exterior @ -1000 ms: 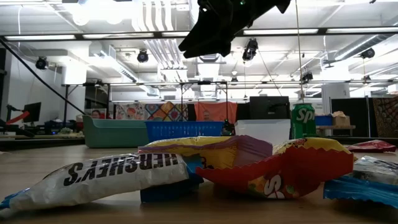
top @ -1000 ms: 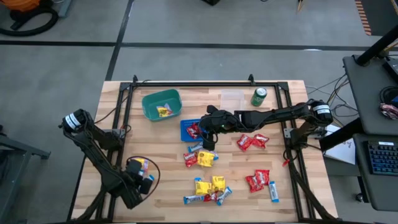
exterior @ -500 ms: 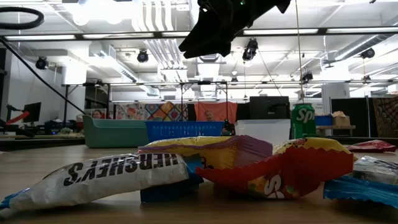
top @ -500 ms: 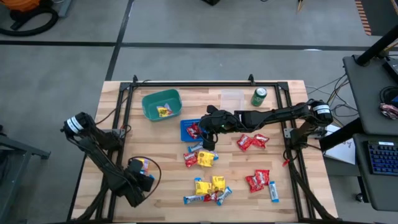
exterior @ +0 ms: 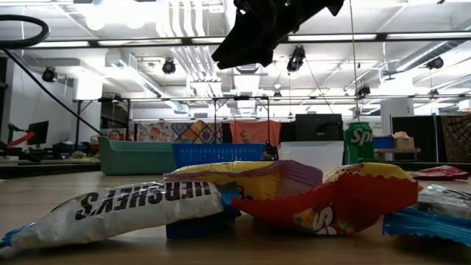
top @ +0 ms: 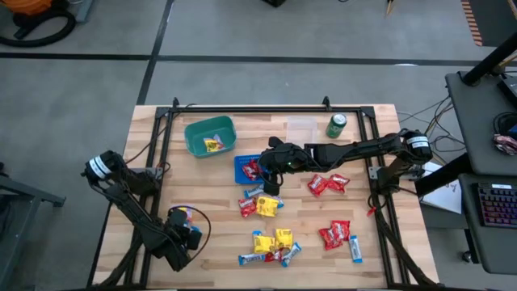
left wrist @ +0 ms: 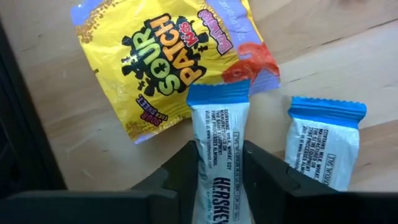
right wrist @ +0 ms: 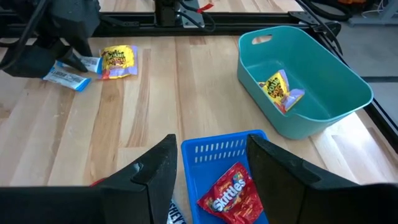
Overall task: Sort candy
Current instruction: Put the hersheys bar into the transparent bin
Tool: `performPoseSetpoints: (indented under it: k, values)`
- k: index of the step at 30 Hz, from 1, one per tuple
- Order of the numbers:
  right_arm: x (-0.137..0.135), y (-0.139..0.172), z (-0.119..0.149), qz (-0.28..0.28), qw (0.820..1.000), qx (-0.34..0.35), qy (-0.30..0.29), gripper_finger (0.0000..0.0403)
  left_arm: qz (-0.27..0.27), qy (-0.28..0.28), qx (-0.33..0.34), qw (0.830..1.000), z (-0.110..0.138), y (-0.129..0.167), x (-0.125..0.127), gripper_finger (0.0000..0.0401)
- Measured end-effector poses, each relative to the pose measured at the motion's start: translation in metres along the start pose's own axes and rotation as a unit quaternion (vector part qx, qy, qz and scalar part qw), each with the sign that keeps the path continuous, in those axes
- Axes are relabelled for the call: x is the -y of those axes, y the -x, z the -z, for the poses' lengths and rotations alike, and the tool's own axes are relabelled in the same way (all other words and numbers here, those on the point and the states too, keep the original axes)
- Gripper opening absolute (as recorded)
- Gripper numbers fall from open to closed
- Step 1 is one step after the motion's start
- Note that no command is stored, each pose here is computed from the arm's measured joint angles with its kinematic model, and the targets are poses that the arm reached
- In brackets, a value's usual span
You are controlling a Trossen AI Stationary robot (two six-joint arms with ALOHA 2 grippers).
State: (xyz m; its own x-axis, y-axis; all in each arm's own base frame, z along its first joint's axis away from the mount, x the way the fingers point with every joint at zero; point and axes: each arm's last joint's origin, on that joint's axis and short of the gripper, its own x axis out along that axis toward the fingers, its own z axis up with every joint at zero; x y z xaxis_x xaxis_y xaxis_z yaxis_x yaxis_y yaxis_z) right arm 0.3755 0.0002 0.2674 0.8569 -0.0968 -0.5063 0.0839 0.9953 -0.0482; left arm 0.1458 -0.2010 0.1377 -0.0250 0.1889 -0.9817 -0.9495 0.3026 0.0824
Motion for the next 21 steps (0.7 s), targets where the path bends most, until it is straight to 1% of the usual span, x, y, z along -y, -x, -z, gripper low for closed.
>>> performPoseSetpoints:
  k: [6, 10, 14, 16, 21]
  values:
    - [0.0, 0.0, 0.001, 0.0, 1.0, -0.002, 0.004, 0.0185, -0.003, 0.0, 0.001, 1.0, 0.0, 0.003, 0.001, 0.0048]
    - [0.0, -0.001, 0.004, 0.0, 1.0, -0.006, 0.011, 0.0185, -0.007, -0.007, 0.005, 1.0, 0.001, 0.01, 0.002, 0.004]
    - [0.0, -0.002, 0.009, 0.0, 1.0, -0.012, 0.011, 0.0185, 0.006, -0.026, 0.011, 1.0, 0.002, 0.019, 0.003, 0.0039]
    - [0.0, -0.003, 0.012, 0.0, 1.0, -0.016, 0.011, 0.0185, 0.004, -0.03, 0.017, 0.999, 0.001, 0.022, 0.002, 0.0035]
    - [0.0, -0.004, 0.019, 0.0, 1.0, -0.025, 0.01, 0.0185, 0.013, -0.037, 0.028, 0.999, 0.0, 0.029, 0.002, 0.0006]
